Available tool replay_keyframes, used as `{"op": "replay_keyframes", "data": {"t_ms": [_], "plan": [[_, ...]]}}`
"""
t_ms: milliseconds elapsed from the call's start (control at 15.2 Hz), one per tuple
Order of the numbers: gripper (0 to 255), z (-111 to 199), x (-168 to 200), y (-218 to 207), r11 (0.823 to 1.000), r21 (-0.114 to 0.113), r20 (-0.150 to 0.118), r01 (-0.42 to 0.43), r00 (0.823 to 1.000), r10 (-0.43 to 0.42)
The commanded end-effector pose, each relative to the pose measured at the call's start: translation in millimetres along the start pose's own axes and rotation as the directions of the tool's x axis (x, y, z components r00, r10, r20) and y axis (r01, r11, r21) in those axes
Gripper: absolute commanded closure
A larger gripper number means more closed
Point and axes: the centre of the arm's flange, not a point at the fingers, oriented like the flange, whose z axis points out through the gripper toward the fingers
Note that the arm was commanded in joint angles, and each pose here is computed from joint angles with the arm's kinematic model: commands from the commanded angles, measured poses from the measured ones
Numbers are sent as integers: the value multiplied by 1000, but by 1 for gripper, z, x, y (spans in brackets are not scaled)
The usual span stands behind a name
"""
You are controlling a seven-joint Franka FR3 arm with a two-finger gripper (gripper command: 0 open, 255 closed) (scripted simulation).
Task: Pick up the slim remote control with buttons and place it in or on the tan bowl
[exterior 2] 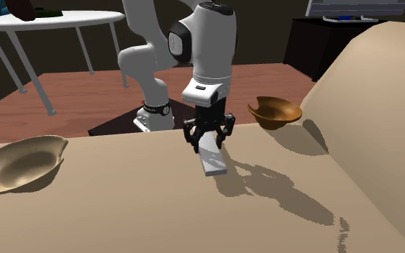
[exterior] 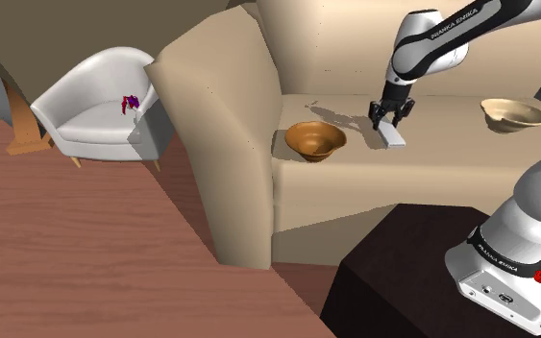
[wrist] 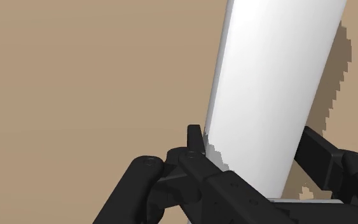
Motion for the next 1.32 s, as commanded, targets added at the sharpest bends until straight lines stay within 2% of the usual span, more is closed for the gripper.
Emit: {"op": "replay_keyframes", "data": {"t_ms": [0, 1254], "plan": [[255, -10, -1, 1, 1000, 0, 0, 0, 1000, 0], [255, -111, 2, 5, 1000, 0, 0, 0, 1000, 0]]}}
